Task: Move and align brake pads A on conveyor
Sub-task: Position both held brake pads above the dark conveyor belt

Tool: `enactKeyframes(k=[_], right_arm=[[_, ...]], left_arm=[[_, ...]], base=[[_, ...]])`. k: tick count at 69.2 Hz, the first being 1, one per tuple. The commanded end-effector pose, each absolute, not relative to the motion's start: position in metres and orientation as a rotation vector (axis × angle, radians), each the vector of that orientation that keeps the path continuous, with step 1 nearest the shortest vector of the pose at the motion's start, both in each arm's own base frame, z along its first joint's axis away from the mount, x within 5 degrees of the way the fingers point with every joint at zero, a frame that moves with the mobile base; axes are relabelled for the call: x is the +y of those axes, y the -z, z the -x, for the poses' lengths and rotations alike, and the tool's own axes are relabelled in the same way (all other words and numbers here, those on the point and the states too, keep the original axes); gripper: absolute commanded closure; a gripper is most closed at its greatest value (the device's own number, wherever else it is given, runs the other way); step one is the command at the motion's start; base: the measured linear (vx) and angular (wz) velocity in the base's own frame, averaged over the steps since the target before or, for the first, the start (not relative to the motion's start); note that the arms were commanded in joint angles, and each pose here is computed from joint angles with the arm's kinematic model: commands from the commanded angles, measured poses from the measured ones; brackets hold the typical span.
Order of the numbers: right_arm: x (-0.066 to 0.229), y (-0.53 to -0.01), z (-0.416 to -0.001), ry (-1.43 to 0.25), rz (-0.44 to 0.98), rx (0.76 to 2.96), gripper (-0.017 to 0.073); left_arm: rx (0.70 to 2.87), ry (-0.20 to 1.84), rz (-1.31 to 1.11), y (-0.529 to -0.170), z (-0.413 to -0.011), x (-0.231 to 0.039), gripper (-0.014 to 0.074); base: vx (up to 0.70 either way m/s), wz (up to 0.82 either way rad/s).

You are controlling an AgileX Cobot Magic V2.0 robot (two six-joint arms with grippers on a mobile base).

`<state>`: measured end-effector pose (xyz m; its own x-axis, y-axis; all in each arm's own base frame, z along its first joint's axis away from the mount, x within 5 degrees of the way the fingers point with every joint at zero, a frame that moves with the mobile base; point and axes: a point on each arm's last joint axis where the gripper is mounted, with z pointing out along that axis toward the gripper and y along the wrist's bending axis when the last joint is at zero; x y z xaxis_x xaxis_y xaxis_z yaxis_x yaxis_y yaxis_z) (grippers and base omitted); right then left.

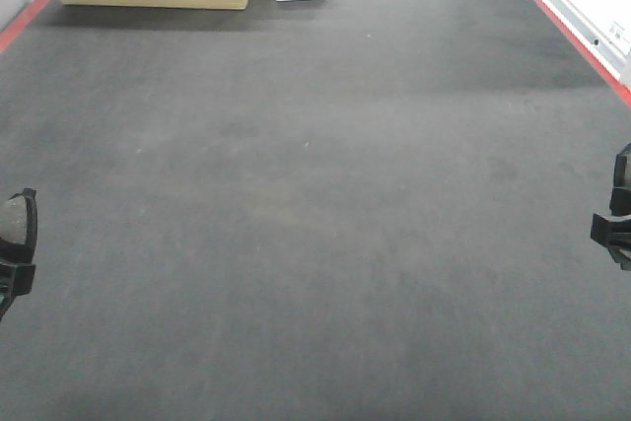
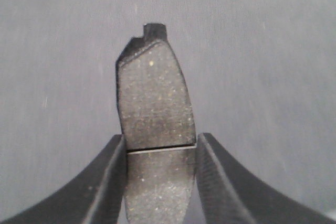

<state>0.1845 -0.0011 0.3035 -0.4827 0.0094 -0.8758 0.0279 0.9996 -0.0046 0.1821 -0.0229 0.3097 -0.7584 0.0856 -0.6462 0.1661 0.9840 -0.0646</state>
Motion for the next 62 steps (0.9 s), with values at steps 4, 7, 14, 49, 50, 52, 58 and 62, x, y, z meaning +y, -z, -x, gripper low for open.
enactKeyframes(k=[4, 7, 14, 49, 50, 52, 58, 62], right_arm=[[-0.0008, -0.323, -0.1872, 0.023, -0.007, 1.944, 0.0447], [-0.0008, -0.323, -0.1872, 0.023, -0.007, 1.944, 0.0447], [-0.0008, -0.3232, -0.1873, 0.023, -0.007, 1.942, 0.0447], [-0.0008, -0.3232, -0.1873, 0.023, -0.007, 1.942, 0.0447], [-0.0008, -0.3232, -0.1873, 0.023, -0.007, 1.942, 0.0447], [-0.0008, -0.3232, -0.1873, 0.023, -0.007, 1.942, 0.0447], [-0.0008, -0.3232, -0.1873, 0.023, -0.007, 1.942, 0.0447], [-0.0008, -0.3232, -0.1873, 0.023, -0.007, 1.942, 0.0447]], left_arm=[[2.328, 0.164, -0.159, -0.3249, -0.1855, -0.0241, 0.043], [2.328, 0.164, -0.159, -0.3249, -0.1855, -0.0241, 0.043], [2.328, 0.164, -0.159, -0.3249, -0.1855, -0.0241, 0.043], [2.328, 0.164, -0.159, -0.3249, -0.1855, -0.0241, 0.043], [2.328, 0.164, -0.159, -0.3249, -0.1855, -0.0241, 0.043], [2.328, 0.164, -0.159, -0.3249, -0.1855, -0.0241, 0.043], [2.328, 0.164, -0.159, -0.3249, -0.1855, -0.0241, 0.043], [2.328, 0.164, -0.159, -0.3249, -0.1855, -0.0241, 0.043]], base=[[0.23, -0.06], [0.22, -0.02], [0.2, 0.01], [0.09, 0.05], [0.0, 0.0], [0.0, -0.01], [0.0, -0.01], [0.0, 0.0]])
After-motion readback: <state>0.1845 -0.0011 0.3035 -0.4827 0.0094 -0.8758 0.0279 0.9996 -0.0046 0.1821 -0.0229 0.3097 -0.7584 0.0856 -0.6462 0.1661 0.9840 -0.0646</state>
